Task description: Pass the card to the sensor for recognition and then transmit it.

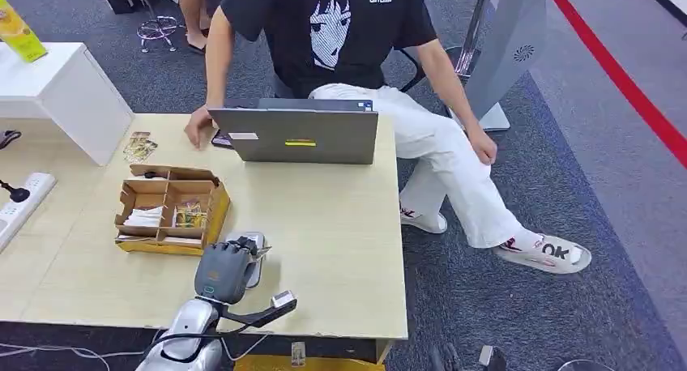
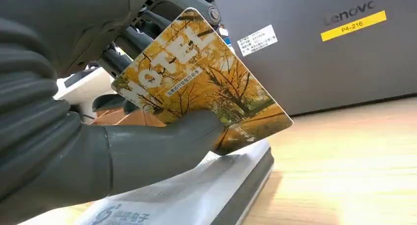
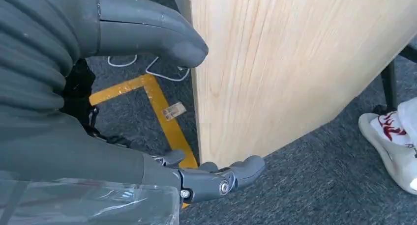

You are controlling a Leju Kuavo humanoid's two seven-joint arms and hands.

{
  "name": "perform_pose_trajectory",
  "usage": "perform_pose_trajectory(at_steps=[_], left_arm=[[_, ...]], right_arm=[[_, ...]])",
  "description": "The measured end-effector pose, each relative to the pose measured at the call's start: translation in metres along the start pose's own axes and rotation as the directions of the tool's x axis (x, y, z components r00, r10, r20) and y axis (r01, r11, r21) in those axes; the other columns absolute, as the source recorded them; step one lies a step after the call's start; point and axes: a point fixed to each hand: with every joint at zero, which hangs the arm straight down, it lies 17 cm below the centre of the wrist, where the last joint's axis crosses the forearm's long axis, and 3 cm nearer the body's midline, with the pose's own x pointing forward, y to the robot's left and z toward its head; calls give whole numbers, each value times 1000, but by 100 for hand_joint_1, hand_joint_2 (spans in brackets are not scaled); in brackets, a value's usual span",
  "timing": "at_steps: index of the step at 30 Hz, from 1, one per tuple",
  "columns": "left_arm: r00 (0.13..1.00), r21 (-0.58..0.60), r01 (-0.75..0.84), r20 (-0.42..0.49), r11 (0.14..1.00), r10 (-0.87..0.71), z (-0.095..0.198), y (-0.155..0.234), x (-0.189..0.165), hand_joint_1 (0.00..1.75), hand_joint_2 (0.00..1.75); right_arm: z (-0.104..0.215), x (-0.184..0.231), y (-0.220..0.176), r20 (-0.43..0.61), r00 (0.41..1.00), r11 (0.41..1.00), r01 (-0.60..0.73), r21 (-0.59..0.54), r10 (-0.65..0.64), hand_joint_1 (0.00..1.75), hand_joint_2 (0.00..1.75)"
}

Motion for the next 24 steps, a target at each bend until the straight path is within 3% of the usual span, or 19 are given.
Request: perform_pose_trajectory(at_steps=[10, 15, 24], left_arm=[[999, -142, -9, -44, 990, 2, -2, -28, -14, 175, 175], [998, -152, 2, -58, 988, -11, -6, -30, -20, 175, 175], [995, 117, 61, -86, 991, -51, -15, 33, -30, 175, 175]], right_arm=[[0, -1, 4, -8, 1000, 1000, -12, 13, 12, 0, 175], [0, -2, 5, -8, 1000, 1000, -11, 16, 11, 0, 175], [0, -1, 1, 0, 1000, 1000, -7, -5, 7, 0, 175]])
